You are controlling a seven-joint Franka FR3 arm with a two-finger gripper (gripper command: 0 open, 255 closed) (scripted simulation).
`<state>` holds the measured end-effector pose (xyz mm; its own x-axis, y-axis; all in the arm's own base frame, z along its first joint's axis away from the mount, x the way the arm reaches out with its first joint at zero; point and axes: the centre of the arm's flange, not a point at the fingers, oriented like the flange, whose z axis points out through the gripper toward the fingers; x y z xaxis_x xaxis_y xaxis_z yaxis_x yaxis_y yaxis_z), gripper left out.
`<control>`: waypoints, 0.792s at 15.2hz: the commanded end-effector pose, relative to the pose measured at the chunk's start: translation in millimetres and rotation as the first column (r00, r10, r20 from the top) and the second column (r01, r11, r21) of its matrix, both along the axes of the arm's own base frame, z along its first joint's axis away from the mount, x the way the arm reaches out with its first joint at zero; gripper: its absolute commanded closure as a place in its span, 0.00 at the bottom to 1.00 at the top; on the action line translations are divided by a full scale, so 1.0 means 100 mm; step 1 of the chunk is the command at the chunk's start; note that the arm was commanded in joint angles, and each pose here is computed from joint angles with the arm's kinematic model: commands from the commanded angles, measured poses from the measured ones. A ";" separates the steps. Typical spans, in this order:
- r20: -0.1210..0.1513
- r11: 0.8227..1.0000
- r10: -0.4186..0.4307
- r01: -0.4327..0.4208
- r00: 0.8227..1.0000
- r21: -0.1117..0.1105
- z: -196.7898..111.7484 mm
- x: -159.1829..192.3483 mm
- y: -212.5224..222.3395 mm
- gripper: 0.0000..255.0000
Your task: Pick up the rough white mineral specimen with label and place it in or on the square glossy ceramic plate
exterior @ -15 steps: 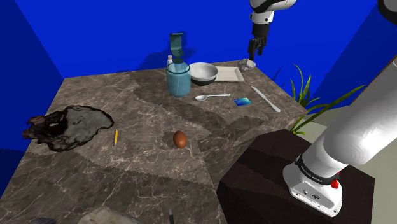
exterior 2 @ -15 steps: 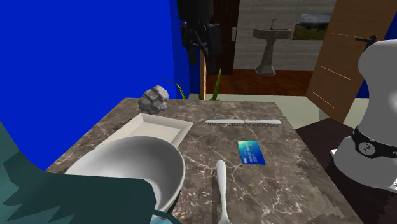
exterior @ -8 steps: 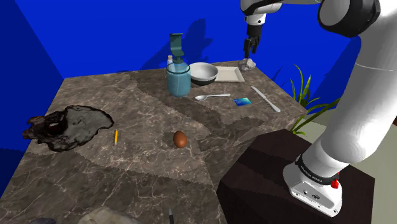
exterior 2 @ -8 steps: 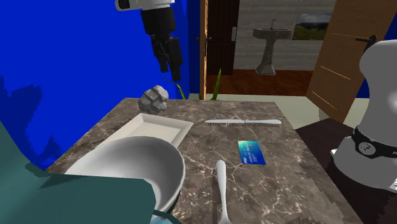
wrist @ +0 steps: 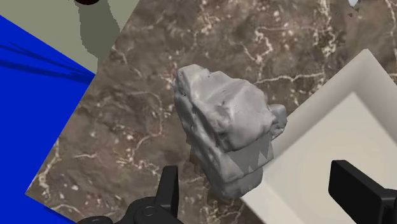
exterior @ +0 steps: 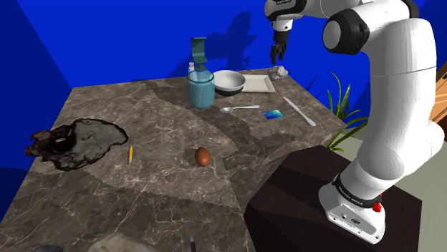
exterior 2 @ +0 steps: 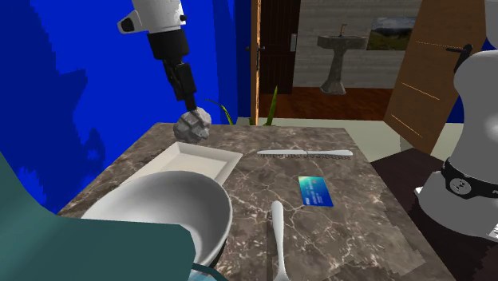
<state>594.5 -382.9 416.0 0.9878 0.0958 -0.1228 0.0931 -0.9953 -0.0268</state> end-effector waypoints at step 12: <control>0.001 1.000 0.002 -0.002 1.000 0.001 -0.34 -0.02 -0.02 0.00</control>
<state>592.2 -385.3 382.2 0.9878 0.0975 -0.1217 0.0949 -0.9951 -0.0274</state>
